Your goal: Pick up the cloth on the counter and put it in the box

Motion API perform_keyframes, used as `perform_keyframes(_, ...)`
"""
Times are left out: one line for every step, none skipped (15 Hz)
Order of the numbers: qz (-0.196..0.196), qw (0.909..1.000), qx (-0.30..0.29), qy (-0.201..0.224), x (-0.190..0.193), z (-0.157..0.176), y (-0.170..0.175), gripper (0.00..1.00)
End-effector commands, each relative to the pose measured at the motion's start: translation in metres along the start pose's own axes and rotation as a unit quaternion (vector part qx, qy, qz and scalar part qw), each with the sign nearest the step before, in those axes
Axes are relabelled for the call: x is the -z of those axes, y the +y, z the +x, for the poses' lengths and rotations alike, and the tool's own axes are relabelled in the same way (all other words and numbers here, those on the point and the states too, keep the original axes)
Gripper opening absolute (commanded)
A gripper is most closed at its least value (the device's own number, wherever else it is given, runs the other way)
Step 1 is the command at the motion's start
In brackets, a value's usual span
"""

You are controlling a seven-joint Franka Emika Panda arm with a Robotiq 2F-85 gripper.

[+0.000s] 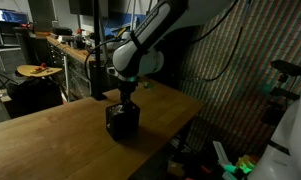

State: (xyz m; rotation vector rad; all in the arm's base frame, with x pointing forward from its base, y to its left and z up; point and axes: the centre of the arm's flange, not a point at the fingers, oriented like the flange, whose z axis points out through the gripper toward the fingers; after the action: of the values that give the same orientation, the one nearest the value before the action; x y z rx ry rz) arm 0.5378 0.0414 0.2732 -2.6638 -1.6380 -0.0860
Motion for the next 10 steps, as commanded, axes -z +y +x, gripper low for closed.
perform_keyframes(-0.012,0.9999,-0.010,-0.004,0.029,0.012,-0.010,0.34)
perform_keyframes(-0.014,0.9998,-0.010,-0.005,0.032,0.016,-0.012,0.14)
perform_keyframes(-0.016,0.9998,-0.009,-0.007,0.035,0.019,-0.015,0.12)
perform_keyframes(-0.019,0.9998,-0.009,-0.006,0.039,0.022,-0.016,0.05)
perform_keyframes(-0.021,0.9997,-0.009,-0.006,0.042,0.025,-0.018,0.02)
perform_keyframes(-0.021,0.9997,-0.009,-0.006,0.045,0.026,-0.019,0.00)
perform_keyframes(-0.021,0.9997,-0.010,-0.004,0.048,0.027,-0.020,0.05)
perform_keyframes(-0.022,0.9997,-0.011,-0.003,0.049,0.027,-0.020,0.05)
perform_keyframes(-0.022,0.9997,-0.012,-0.003,0.052,0.026,-0.021,0.07)
perform_keyframes(-0.022,0.9997,-0.012,-0.003,0.053,0.025,-0.021,0.06)
